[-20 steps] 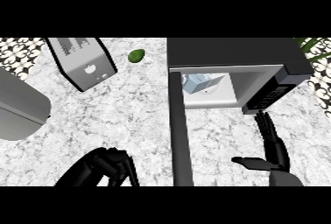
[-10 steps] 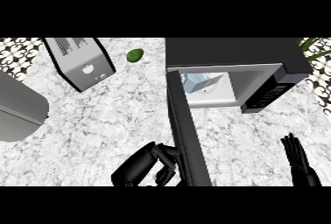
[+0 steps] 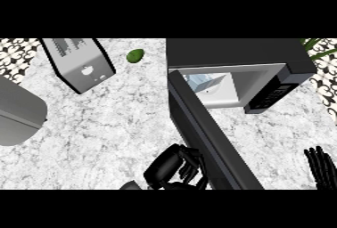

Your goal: Pick up the milk, place it into the microwave and close the microwave

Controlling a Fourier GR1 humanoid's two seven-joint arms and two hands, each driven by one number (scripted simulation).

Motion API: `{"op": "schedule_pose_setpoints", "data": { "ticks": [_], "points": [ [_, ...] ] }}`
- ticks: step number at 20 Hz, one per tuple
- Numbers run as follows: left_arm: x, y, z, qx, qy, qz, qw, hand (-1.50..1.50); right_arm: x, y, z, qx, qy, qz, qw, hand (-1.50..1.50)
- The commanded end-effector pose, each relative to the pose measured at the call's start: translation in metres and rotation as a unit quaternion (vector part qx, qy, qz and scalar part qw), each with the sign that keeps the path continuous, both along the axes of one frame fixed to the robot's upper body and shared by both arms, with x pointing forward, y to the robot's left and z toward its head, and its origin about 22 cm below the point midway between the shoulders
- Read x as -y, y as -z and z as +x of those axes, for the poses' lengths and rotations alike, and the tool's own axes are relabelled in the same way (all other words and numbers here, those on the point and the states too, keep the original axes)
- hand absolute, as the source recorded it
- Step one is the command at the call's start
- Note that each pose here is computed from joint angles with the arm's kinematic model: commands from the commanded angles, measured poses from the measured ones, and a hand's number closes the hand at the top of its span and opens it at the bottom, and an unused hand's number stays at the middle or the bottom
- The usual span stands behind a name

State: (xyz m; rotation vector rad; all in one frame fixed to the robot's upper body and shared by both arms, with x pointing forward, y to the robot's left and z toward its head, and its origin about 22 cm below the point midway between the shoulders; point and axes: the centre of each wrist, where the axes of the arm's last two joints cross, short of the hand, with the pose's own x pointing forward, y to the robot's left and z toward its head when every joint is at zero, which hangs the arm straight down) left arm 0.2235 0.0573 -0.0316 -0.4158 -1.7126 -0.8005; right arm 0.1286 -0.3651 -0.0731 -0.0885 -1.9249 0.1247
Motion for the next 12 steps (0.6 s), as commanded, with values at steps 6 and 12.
{"op": "schedule_pose_setpoints", "data": {
  "ticks": [6, 12],
  "points": [
    [0.021, 0.028, 0.006, -0.003, -0.036, -0.003, 0.9993, 1.5, -0.006, -0.057, -0.002, 0.058, -0.092, 0.045, 0.993, -1.5],
    [0.037, 0.02, 0.007, -0.012, -0.016, -0.013, 0.9997, 1.5, -0.015, -0.083, 0.003, 0.06, -0.124, 0.038, 0.99, -1.5]
  ]
}}
